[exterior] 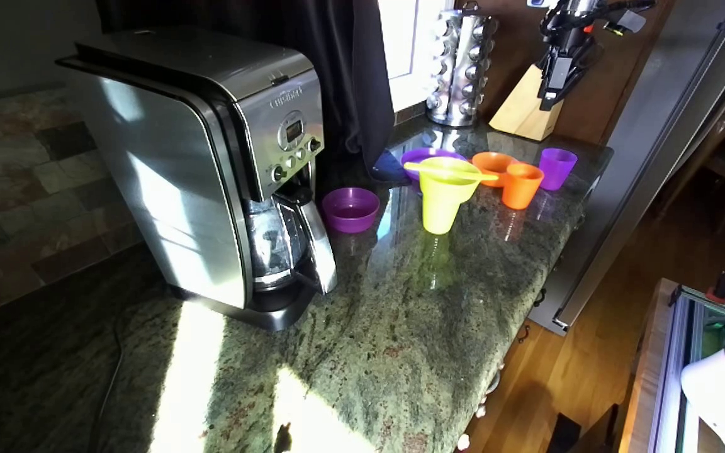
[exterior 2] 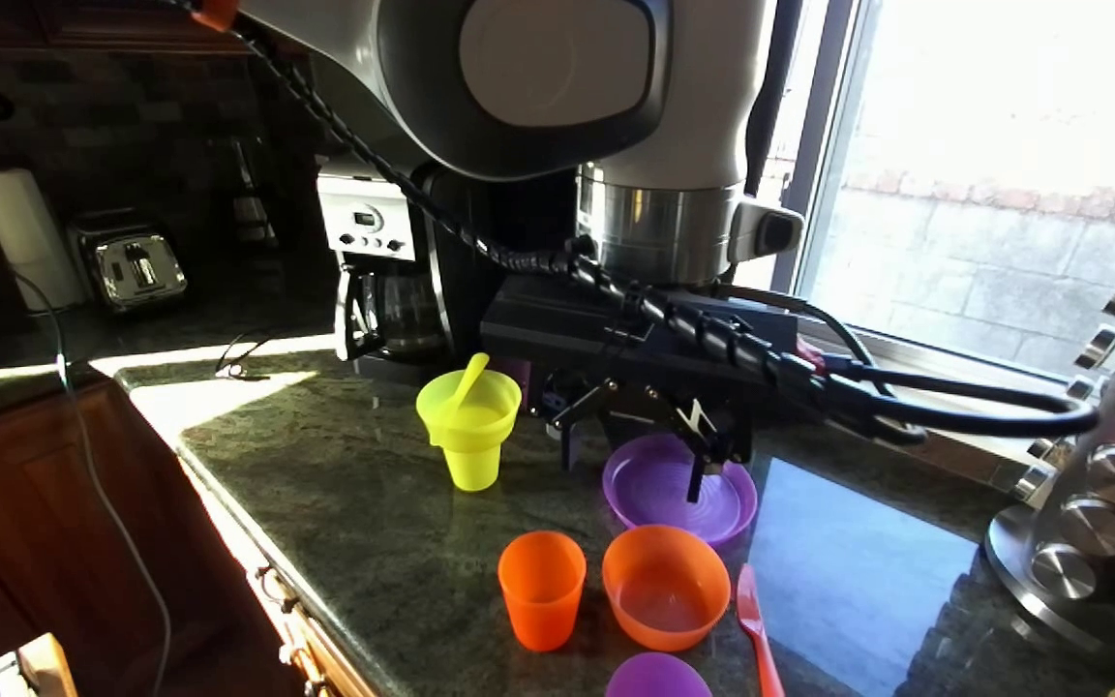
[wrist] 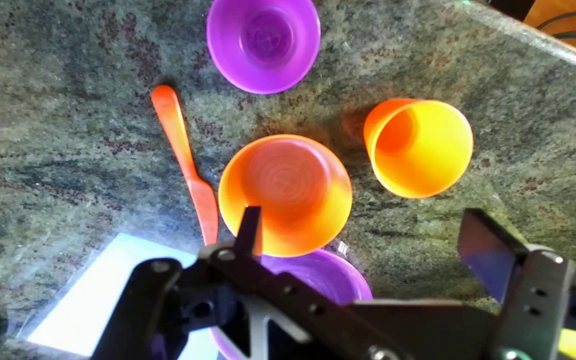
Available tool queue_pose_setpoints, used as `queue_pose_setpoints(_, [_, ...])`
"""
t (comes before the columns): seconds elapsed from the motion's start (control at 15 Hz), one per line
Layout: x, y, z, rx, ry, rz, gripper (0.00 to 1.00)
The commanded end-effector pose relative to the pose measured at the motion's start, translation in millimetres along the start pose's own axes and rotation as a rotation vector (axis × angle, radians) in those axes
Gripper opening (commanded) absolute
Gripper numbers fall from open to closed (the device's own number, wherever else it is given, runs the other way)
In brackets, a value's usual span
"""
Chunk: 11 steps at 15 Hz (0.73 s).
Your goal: Remove the orange knife from the orange bowl then place the orange bowl on the right side of the counter, move the orange knife to the right.
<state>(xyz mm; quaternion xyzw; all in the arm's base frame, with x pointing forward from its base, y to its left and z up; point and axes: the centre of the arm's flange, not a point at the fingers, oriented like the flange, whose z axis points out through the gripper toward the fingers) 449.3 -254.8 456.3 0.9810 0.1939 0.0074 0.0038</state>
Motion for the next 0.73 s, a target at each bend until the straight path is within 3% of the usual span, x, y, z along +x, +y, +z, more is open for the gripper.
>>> queue_pose_setpoints(0.0, [-11.3,-6.8,2.3,0.010,0.040,-0.026,1.00])
queue_pose_setpoints(0.67, [-7.7,1.8,-2.9,0.009,0.020,-0.020,1.00])
